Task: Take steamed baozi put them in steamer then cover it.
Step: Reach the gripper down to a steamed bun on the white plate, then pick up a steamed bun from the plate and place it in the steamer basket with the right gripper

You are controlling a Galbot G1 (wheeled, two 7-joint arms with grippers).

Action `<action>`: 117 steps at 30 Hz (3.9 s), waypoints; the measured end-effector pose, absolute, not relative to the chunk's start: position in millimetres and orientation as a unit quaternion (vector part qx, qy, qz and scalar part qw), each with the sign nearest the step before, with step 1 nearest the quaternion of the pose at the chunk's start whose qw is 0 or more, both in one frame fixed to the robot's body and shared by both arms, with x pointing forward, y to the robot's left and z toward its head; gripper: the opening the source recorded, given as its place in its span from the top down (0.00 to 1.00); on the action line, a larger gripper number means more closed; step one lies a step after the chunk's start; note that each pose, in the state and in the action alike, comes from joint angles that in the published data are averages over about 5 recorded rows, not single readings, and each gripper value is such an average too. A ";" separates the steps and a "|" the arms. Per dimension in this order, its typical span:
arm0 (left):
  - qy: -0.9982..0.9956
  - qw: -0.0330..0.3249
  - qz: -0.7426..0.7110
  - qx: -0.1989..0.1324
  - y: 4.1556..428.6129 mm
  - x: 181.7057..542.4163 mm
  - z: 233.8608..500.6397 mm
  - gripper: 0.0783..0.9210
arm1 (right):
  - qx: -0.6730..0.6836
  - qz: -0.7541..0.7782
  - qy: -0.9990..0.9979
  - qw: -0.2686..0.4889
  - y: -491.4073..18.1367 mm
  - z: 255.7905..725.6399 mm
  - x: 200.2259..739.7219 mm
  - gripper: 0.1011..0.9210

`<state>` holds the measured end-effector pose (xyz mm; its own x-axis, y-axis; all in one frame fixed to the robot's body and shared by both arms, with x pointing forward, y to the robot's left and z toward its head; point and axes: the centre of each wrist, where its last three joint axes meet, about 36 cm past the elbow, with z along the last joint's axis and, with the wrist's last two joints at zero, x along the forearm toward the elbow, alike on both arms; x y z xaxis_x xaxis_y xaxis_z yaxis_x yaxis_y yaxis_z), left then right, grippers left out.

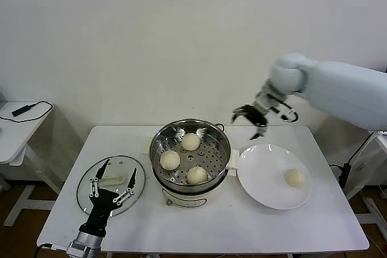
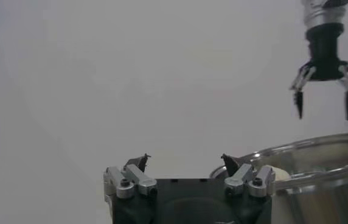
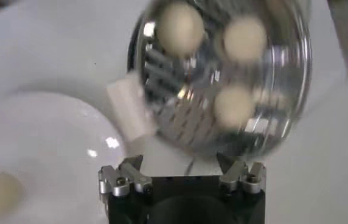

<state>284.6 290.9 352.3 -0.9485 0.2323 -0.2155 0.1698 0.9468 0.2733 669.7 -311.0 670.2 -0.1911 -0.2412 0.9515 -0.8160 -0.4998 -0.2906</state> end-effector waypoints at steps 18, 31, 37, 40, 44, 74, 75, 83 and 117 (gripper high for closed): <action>0.980 0.119 0.128 0.096 291.8 282.1 352.0 0.12 | 0.528 0.500 -0.547 0.415 -439.0 546.6 646.5 0.12; 0.980 0.115 0.130 0.093 294.3 280.2 349.0 0.12 | 0.508 0.482 -0.553 0.452 -452.6 494.3 640.3 0.12; 0.980 0.114 0.131 0.093 294.5 279.8 348.2 0.12 | 0.505 0.479 -0.551 0.460 -453.8 481.7 639.0 0.12; 0.980 0.114 0.131 0.093 294.9 279.7 347.6 0.12 | 0.504 0.479 -0.551 0.463 -454.0 478.0 638.7 0.12; 0.980 0.114 0.131 0.093 294.8 279.9 347.6 0.12 | 0.502 0.480 -0.551 0.463 -454.0 475.2 638.7 0.13; 0.978 0.128 0.129 0.100 290.6 285.9 352.9 0.12 | 0.542 0.501 -0.542 0.403 -393.1 602.0 660.2 0.34; 0.978 0.129 0.129 0.101 290.3 285.9 353.2 0.12 | 0.546 0.504 -0.540 0.396 -383.6 614.9 661.6 0.34; 0.978 0.132 0.128 0.102 289.1 286.0 355.6 0.12 | 0.584 0.518 -0.525 0.339 -292.2 700.4 660.3 0.34; 0.978 0.135 0.128 0.091 291.4 285.7 358.8 0.12 | 0.604 0.553 -0.458 0.345 -115.5 642.3 670.1 0.36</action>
